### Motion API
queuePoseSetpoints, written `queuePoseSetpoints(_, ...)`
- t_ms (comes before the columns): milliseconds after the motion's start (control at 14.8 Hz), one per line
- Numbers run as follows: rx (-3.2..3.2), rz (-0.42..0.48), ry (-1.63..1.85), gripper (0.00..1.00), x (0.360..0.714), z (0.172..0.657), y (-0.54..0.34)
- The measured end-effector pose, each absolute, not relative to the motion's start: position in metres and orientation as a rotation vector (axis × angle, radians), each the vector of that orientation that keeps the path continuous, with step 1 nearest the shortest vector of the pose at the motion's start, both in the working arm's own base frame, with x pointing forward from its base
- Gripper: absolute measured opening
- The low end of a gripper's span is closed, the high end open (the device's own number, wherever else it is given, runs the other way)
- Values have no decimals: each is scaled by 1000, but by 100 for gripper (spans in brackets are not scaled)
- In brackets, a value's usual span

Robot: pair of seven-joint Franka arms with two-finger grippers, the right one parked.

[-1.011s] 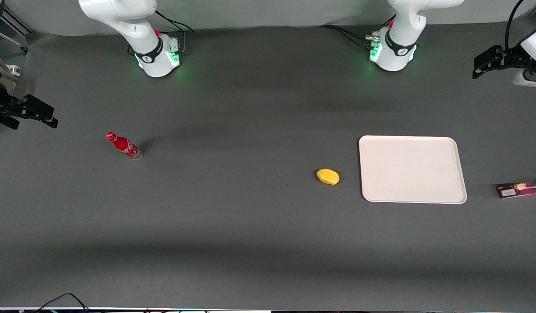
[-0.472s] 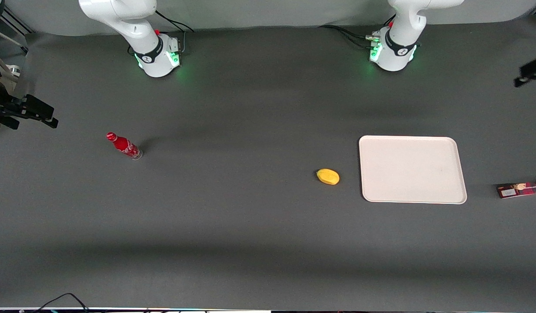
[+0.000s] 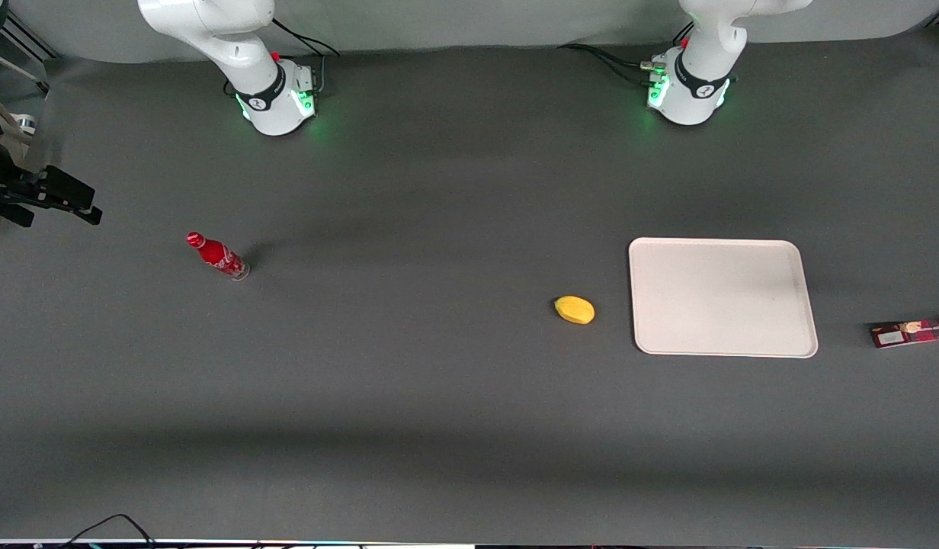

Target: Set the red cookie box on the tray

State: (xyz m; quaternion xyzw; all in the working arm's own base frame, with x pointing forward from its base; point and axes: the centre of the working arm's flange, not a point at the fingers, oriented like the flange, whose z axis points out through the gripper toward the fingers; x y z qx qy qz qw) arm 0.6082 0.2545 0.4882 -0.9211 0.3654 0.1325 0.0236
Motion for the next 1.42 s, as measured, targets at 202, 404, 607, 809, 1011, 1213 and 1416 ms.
queuePoseSetpoints(202, -2684, 460, 1396, 100, 629, 412, 299)
queuePoseSetpoints(404, -2613, 424, 1555, 100, 634, 347, 337)
queuePoseSetpoints(607, -2613, 326, 1633, 100, 627, 294, 369)
queuePoseSetpoints(809, -2635, 221, 1672, 100, 618, 245, 392)
queuePoseSetpoints(1011, -2628, 159, 1672, 91, 611, 210, 407)
queuePoseSetpoints(1213, -2637, 137, 1649, 56, 608, 203, 413)
queuePoseSetpoints(1416, -2642, 143, 1645, 24, 609, 210, 414)
